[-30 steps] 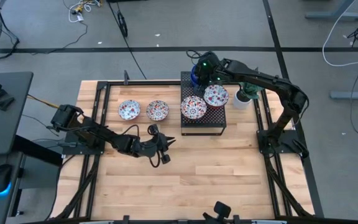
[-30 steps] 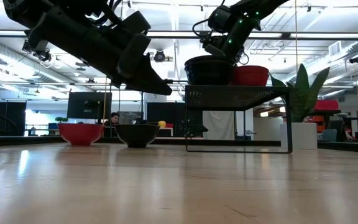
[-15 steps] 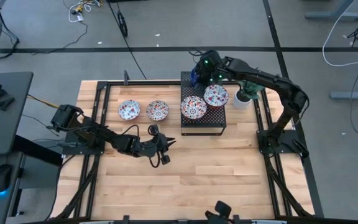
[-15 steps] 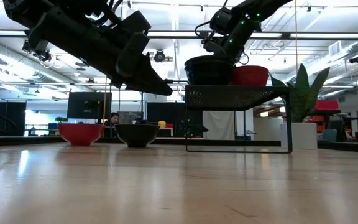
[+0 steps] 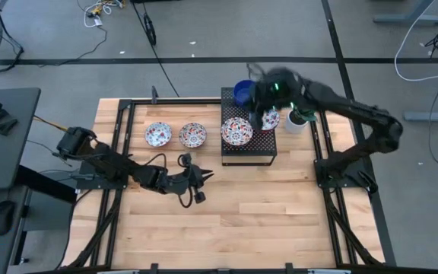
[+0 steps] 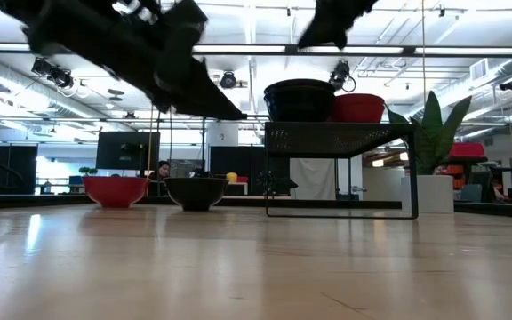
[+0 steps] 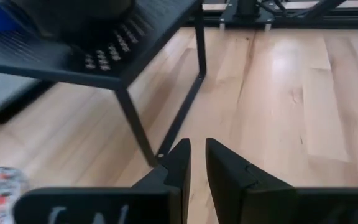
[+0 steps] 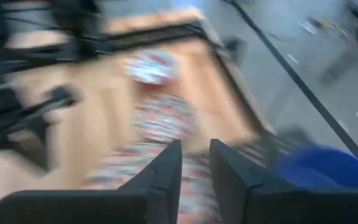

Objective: Pick & Place Mini bowls
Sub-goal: Stack the black bowl on the black bowls on the shelf

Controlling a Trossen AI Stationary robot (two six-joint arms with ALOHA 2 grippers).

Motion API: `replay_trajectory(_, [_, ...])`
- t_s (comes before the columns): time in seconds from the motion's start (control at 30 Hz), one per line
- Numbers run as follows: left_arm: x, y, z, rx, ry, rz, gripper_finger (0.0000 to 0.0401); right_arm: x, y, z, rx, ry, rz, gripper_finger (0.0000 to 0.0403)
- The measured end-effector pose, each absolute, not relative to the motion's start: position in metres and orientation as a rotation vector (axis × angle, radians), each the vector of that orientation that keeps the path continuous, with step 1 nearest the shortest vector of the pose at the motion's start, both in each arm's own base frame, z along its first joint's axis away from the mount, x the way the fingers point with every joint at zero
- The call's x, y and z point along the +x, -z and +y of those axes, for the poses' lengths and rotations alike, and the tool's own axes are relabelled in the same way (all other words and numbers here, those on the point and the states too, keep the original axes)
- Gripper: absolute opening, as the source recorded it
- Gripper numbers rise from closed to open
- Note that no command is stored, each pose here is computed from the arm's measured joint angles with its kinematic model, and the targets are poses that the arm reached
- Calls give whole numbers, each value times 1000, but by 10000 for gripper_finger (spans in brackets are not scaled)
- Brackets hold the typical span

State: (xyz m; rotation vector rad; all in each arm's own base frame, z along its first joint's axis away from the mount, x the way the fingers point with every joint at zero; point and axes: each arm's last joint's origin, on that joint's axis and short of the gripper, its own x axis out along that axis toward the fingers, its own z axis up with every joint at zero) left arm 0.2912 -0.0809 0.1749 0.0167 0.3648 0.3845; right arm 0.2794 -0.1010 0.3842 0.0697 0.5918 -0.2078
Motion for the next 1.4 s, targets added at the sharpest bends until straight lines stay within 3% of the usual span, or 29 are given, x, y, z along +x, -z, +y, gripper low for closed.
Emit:
replay_trajectory(0.13, [270, -194, -88, 85, -457, 379, 51, 277, -365, -43, 14, 27, 541, 58])
replay_trajectory(0.47, [210, -247, -92, 190, -670, 272, 18, 254, -253, 75, 103, -355, 388, 19])
replay_trajectory(0.57, [202, -257, -78, 168, -687, 274, 7, 243, -225, 97, 136, -393, 320, 11])
replay_trajectory(0.7, [200, -259, -50, 93, -626, 362, 9, 231, -201, 111, 172, -306, 208, 5])
replay_trajectory(0.87, [204, -244, -11, 63, -544, 603, 58, 229, -185, 113, 175, -191, 146, 6])
replay_trajectory(1.17, [232, -202, 44, 69, -350, 870, 205, 237, -180, 109, 160, -123, 113, 14])
replay_trajectory(1.4, [257, -166, 54, 211, -280, 950, 216, 238, -183, 108, 168, -123, 84, 15])
